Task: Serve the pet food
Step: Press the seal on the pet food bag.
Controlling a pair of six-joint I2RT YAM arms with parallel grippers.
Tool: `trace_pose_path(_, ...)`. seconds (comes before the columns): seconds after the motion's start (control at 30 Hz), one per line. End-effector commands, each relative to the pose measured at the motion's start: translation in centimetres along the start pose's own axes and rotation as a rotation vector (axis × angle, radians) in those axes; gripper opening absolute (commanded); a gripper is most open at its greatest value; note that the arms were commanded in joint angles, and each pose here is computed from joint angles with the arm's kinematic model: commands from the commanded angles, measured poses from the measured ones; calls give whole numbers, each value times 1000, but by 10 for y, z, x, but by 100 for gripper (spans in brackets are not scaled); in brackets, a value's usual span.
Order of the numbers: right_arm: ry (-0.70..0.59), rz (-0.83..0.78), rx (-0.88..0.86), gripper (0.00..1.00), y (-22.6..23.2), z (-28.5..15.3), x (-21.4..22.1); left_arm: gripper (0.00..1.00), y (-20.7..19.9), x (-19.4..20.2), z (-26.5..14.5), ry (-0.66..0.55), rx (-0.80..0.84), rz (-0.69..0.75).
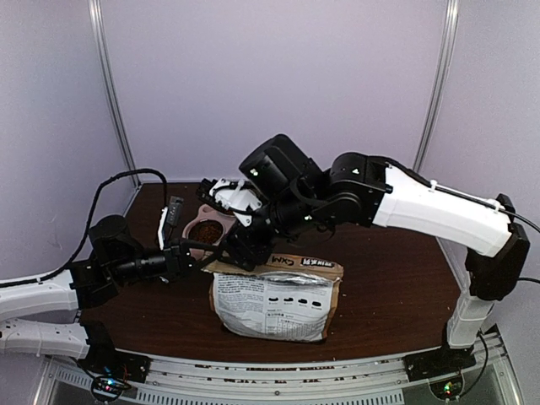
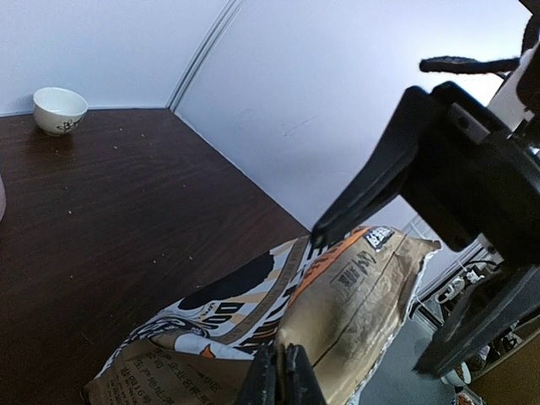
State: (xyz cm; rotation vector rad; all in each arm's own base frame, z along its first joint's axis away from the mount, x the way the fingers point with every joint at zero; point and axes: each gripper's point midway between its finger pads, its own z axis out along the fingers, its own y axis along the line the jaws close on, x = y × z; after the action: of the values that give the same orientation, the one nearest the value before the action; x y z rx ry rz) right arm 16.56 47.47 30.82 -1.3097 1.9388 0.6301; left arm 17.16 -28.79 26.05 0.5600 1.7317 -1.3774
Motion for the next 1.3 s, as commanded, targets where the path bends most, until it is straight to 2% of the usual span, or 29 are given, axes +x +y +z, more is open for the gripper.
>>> trace_pose_path(0.0,49,-29,-29,64,-6,9,1,0,-38,-46,-12,-179,136,136)
trace_pose_path(0.23,217,-69,-42,50,-18,31,47,0,-43,-48,-11,-192,159,151)
trace_pose_path(0.33,275,-58,-24,36,-29,28,69,0,-43,-49,-11,-195,159,159)
trace_pose_path(0.4,302,-36,-21,31,-36,23,82,0,-43,-50,-12,-201,155,162)
trace_pose_path(0.5,324,-31,-46,30,-36,15,100,0,-41,-51,-13,-209,143,163)
trace_pose_path(0.6,398,-29,-46,30,-36,12,128,0,-40,-52,-14,-217,135,164)
trace_pose_path(0.8,482,-7,53,14,-55,0,170,0,-36,-54,-19,-233,101,173)
trace_pose_path(0.97,486,32,107,11,-69,-24,189,0,-29,-56,-25,-253,46,179)
trace_pose_path(1.27,507,108,154,9,-85,-58,223,0,-18,-56,-22,-217,-32,195)
